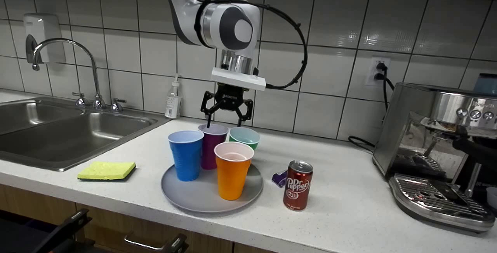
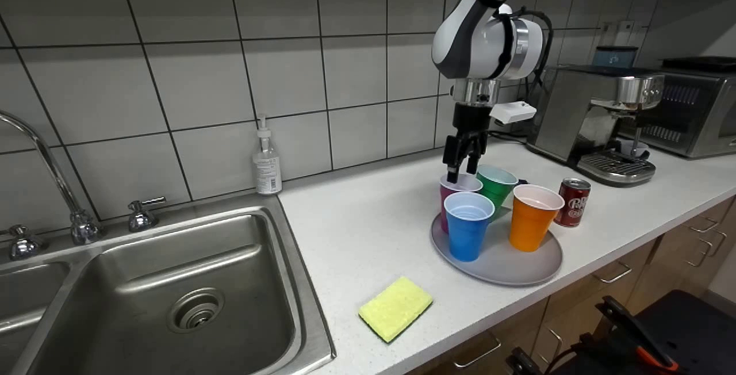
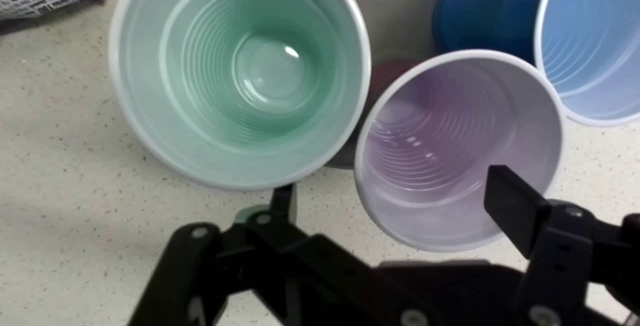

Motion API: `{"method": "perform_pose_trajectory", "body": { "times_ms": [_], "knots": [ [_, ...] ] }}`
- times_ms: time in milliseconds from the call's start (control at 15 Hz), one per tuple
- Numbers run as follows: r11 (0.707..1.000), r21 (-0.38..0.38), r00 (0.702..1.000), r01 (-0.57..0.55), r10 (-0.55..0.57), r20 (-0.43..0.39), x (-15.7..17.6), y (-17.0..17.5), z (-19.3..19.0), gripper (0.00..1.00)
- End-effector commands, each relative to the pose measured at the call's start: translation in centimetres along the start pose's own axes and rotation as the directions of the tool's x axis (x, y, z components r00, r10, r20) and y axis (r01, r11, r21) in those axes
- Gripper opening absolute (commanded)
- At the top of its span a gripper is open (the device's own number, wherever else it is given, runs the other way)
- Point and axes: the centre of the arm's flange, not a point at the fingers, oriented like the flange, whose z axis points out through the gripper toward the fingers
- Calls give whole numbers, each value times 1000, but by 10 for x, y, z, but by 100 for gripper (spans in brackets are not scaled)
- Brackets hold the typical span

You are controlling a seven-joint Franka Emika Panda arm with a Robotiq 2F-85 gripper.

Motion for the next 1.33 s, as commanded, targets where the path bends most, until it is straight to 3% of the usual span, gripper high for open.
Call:
{"method": "perform_pose_trajectory", "body": {
  "times_ms": [0,933,1267],
  "knots": [
    [1000,-2,1000,28,-28,5,2,1,-5,100],
    [999,-13,997,46,-46,-55,26,-18,-25,100],
    [999,-31,994,39,-42,-102,19,-27,-50,100]
  ]
}}
